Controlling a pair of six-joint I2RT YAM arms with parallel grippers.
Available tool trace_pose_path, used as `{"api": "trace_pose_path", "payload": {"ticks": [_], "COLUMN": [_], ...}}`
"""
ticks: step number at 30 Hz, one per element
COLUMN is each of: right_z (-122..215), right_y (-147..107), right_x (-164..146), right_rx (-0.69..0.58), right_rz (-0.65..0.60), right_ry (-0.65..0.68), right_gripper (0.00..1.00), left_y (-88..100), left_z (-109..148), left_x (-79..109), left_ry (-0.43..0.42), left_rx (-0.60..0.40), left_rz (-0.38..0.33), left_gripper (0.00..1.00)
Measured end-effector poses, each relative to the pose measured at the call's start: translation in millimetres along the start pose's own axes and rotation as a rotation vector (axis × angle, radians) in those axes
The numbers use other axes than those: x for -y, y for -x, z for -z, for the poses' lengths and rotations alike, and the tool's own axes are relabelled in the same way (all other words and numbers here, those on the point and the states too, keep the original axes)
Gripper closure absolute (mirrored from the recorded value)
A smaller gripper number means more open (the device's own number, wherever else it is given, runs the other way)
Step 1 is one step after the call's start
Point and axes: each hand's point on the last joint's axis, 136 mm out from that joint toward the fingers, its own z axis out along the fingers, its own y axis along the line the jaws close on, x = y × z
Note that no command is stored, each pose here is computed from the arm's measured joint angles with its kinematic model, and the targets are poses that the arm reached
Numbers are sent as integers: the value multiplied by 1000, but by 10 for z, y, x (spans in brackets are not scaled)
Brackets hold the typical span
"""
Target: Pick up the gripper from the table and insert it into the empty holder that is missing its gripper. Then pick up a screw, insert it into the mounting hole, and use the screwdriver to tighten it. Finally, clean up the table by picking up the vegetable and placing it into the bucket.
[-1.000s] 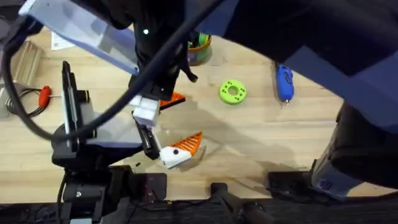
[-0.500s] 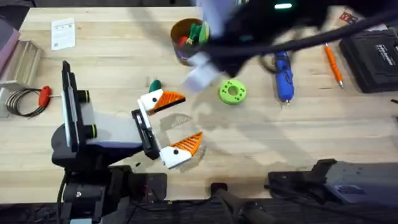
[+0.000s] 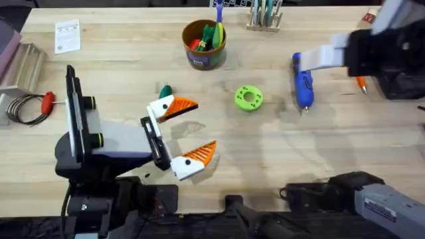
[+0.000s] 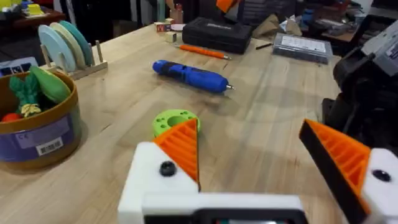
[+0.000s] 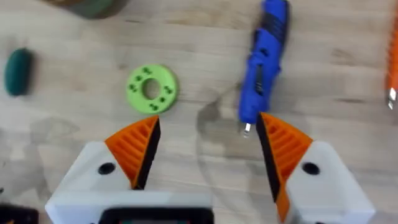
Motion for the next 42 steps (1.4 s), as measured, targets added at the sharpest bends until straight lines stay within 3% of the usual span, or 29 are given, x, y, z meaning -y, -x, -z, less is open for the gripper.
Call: {"api": "trace_pose_path", "payload": {"ticks": [8,31,37,38,42], "right_z": [-121,-280,-280,-281,-288], "right_y": [-41,-79,-75,-71,10], "right_x": [445,484,484,484,488], "right_rx": [-42,-105,-104,-102,-69], "right_rz": [-154,-166,-166,-166,-164], "right_ry": [-90,-96,-96,-96,-94], "right_gripper": [79,80,80,80,19], "left_y": [0,0,0,0,0], "left_z": [0,0,0,0,0], "left_x": [0,0,0,1,0], "left_ry": [0,0,0,0,0], "left_rx": [0,0,0,0,0], "left_rz": [0,0,-1,-4,-5], "left_gripper": [14,37,939,984,990]}}
